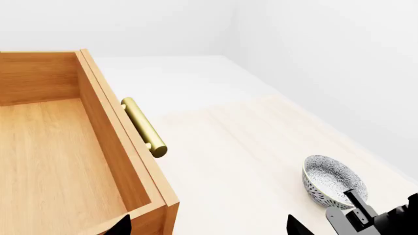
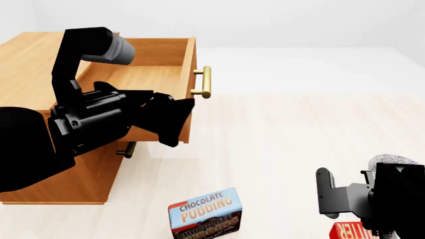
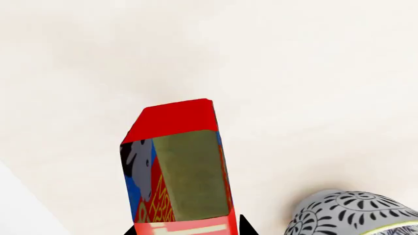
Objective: Put the butter at the back in the top drawer of the cabinet and close it.
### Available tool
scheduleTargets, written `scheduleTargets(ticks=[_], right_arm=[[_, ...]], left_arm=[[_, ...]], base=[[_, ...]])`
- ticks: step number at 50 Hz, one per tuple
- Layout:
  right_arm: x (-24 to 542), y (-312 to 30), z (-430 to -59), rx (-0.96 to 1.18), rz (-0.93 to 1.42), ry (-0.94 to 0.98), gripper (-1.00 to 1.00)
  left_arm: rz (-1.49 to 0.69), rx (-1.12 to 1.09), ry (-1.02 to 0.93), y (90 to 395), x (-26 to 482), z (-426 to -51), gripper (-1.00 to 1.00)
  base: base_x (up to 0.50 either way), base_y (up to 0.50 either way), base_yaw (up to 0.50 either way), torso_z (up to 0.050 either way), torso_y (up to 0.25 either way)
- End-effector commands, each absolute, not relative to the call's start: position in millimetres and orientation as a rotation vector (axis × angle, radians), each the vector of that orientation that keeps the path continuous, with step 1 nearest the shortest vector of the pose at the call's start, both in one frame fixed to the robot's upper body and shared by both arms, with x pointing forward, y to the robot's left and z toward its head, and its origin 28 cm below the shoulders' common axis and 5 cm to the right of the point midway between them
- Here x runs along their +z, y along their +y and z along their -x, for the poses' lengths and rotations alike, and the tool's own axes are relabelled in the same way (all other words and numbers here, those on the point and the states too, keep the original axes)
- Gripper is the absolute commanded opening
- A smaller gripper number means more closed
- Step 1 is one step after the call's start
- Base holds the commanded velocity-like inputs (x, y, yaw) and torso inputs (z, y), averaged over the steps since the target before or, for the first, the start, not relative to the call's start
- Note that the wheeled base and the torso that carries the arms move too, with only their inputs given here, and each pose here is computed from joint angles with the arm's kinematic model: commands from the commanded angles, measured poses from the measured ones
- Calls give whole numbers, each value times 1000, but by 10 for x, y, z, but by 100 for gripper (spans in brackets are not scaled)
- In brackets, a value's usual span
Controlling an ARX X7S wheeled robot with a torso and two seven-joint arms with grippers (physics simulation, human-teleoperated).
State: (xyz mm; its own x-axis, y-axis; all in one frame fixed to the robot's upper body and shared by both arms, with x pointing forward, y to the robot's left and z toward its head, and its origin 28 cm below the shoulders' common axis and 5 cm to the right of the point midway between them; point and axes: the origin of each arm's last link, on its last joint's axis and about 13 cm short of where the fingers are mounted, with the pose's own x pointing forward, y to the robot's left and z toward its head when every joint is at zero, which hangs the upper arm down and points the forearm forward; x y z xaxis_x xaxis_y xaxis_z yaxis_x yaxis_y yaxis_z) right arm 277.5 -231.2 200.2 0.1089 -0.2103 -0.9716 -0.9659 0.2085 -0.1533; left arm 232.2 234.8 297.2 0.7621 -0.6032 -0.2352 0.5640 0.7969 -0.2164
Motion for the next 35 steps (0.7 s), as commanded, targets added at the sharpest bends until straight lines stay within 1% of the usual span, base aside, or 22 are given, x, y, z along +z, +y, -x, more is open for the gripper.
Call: scheduleTargets(ticks=[1, 11, 21, 30, 35], right_arm=[[2393, -2287, -2792, 761, 1243, 1243, -100], [2715, -2216, -2907, 689, 1235, 1153, -100], [2995, -2127, -2998, 651, 1225, 1087, -100], [3123, -2052, -3115, 607, 1224, 1070, -100], [3219, -2004, -3156, 601, 1223, 1043, -100]], left_arm=[[138, -641, 289, 2378, 3012, -2300, 100], [128, -656, 278, 2404, 3083, -2283, 100], [60, -771, 256, 2461, 3260, -2254, 100], [-16, -812, 223, 2503, 3366, -2206, 100], [-84, -905, 219, 2500, 3407, -2197, 100]], base=[[0, 0, 0, 0, 0], [0, 0, 0, 0, 0], [0, 0, 0, 0, 0], [0, 0, 0, 0, 1], [0, 0, 0, 0, 0]])
